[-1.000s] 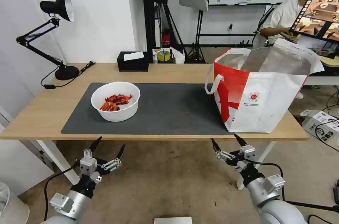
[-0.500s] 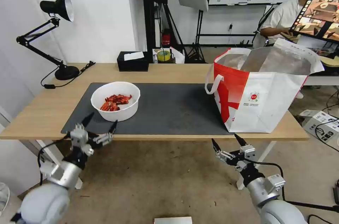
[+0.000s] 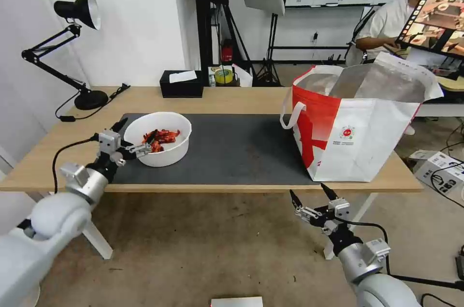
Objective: Pick up the trash from the table and place it into the takeout bag.
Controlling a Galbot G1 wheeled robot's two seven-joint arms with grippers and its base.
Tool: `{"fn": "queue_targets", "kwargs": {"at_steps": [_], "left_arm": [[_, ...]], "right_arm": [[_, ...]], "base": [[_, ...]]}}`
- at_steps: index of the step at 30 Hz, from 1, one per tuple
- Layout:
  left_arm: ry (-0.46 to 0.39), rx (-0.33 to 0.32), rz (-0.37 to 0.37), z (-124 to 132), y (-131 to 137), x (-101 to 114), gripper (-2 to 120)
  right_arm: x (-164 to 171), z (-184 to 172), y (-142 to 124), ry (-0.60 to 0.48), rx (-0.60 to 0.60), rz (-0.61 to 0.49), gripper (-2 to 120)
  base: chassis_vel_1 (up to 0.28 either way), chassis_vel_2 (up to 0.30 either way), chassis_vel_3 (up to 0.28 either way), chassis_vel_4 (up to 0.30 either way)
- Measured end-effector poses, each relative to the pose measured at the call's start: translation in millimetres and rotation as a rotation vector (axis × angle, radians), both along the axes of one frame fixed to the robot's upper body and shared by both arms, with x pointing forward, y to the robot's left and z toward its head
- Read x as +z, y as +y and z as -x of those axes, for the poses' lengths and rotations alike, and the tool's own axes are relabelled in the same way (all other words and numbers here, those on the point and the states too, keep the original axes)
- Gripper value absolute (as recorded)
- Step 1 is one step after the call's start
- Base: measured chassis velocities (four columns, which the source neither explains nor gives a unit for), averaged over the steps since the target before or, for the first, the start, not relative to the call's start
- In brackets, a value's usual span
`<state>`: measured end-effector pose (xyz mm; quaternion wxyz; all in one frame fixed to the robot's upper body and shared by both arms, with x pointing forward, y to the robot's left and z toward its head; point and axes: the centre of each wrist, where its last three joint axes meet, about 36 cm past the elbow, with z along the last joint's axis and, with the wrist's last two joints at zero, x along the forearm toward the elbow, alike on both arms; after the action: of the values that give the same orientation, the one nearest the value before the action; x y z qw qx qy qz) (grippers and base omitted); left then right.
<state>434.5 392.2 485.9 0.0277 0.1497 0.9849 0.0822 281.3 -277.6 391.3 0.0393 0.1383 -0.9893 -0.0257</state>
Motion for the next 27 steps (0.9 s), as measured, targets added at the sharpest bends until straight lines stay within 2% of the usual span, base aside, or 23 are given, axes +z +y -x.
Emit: {"fn": "queue_targets", "kwargs": {"at_steps": [1,4,7,8,11,13,15,16,17,21,27], "left_arm": [[0.000,0.000,0.000,0.0,0.0,0.0,100],[0.080,0.036,0.041,-10.5,10.2,6.1,100],[0.126,0.052,0.052,-13.7,14.4,9.9,100],[0.189,0.064,0.074,-18.0,17.7,17.5,100],[0.233,0.069,0.094,-21.2,19.7,23.7,100],[0.312,0.081,0.131,-28.0,26.1,34.2,100],[0.327,0.083,0.137,-29.1,27.6,36.1,100],[0.405,0.094,0.173,-36.1,36.0,46.9,100],[0.428,0.097,0.191,-38.7,39.1,50.3,100],[0.478,0.109,0.236,-49.6,45.4,57.6,100],[0.536,0.135,0.265,-66.7,52.9,68.9,100]], "right_arm": [[0.0,0.0,0.0,0.000,0.000,0.000,100],[0.0,0.0,0.0,0.000,0.000,0.000,100],[0.0,0.0,0.0,0.000,0.000,0.000,100],[0.0,0.0,0.0,0.000,0.000,0.000,100],[0.0,0.0,0.0,0.000,0.000,0.000,100],[0.0,0.0,0.0,0.000,0.000,0.000,100],[0.0,0.0,0.0,0.000,0.000,0.000,100],[0.0,0.0,0.0,0.000,0.000,0.000,100],[0.0,0.0,0.0,0.000,0.000,0.000,100],[0.0,0.0,0.0,0.000,0.000,0.000,100],[0.0,0.0,0.0,0.000,0.000,0.000,100]], "base": [[0.000,0.000,0.000,0.000],[0.000,0.000,0.000,0.000],[0.000,0.000,0.000,0.000],[0.000,0.000,0.000,0.000],[0.000,0.000,0.000,0.000],[0.000,0.000,0.000,0.000],[0.000,0.000,0.000,0.000],[0.000,0.000,0.000,0.000],[0.000,0.000,0.000,0.000],[0.000,0.000,0.000,0.000],[0.000,0.000,0.000,0.000]]}}
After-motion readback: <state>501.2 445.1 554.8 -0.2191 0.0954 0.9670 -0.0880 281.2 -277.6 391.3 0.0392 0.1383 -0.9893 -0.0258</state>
